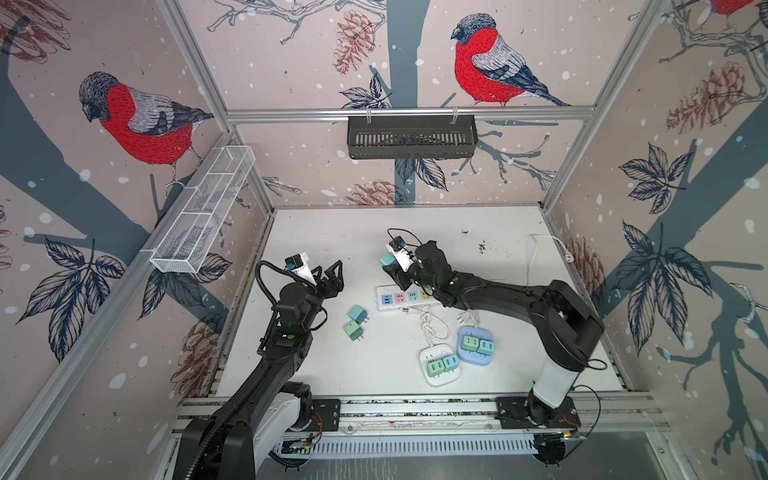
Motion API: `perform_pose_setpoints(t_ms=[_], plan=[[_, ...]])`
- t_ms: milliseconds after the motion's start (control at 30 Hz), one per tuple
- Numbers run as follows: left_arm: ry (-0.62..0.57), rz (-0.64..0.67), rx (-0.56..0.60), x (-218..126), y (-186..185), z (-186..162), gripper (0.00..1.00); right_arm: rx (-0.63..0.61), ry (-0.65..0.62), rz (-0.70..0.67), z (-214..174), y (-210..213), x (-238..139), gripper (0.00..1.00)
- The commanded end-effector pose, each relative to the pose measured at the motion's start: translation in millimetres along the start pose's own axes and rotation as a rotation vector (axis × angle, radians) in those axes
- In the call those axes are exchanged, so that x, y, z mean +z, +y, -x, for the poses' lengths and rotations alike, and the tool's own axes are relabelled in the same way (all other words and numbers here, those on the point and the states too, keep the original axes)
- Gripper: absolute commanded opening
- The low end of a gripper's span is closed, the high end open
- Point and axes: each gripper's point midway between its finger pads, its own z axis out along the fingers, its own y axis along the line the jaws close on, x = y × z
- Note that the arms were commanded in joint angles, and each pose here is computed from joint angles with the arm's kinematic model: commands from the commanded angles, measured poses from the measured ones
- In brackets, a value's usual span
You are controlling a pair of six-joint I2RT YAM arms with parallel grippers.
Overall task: Insert the plug
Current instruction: 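Carry the teal adapter toward the left gripper while the left gripper approaches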
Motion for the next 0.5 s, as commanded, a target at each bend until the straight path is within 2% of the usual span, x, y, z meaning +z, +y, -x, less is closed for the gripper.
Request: perform_pose_setpoints(t_ms=[0,300,467], plan=[[-0.051,-0.102,0.050,-5.1,-27.4,13.4,0.75,-0.038,-0.208,-0.036,39.7,-2.8,-30.9,0.10],[-0.087,-0.298,0.211,-23.7,-97.2,15.6,0.70,-0.100,-0.377,0.012,56.1,16.4,-104.1,0.04],[-0.088,-0.394,0.263,-31.7,-121.7,10.3,0.66,-0.104,-0.535,-0.090,66.3,5.5,-156.8,0.03]])
